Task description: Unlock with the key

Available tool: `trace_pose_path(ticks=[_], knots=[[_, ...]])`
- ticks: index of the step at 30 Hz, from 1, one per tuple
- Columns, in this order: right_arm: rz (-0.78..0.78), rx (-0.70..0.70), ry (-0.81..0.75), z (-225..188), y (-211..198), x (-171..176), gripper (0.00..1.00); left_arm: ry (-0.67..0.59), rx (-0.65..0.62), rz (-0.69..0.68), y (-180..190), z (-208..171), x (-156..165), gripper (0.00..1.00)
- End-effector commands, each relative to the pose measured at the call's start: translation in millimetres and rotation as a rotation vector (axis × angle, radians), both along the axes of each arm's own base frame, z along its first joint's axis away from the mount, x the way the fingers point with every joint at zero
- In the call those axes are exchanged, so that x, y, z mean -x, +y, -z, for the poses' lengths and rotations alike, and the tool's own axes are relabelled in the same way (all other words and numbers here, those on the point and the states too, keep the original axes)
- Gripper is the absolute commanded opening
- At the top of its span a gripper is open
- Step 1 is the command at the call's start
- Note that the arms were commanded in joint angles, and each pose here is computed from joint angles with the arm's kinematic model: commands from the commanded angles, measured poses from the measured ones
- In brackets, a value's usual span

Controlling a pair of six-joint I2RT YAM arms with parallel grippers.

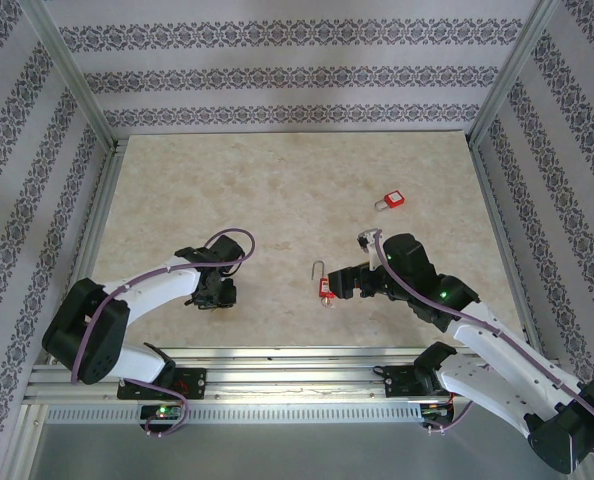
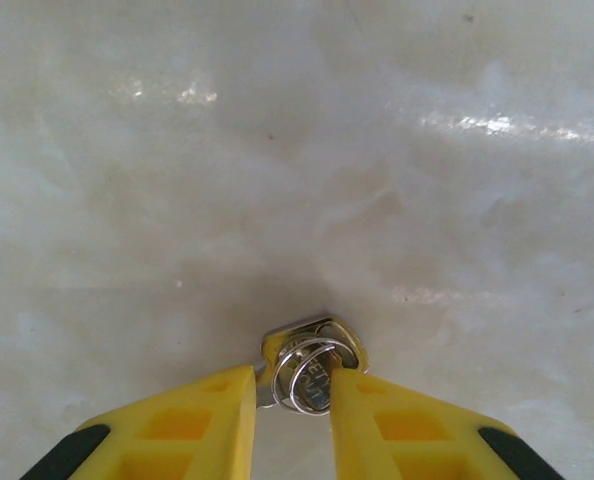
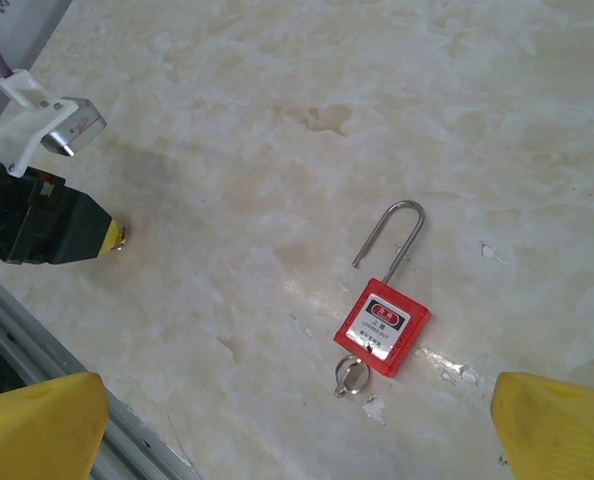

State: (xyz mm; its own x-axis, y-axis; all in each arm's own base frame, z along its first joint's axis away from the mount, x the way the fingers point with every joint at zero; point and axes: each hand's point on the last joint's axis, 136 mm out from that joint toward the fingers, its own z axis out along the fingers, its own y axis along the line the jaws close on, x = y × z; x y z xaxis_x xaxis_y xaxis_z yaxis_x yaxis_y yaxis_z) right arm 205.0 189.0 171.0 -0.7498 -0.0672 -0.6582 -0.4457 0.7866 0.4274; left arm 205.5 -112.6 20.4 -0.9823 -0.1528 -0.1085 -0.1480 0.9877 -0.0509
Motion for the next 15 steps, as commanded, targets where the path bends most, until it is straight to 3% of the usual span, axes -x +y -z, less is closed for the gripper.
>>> trace_pose_path(ticks=[1,15], knots=[[0.011,-0.021,-0.012,-2.7,-0.5,-1.9,0.98,0.002,0.006,-0.026,0.5,7.8,-2.5,0.26],[-0.009,-0.053,-0.018,-3.5,6.6,-3.4,0.98,0.008,0.016,0.011,-4.2,4.3,-5.7,0.15]])
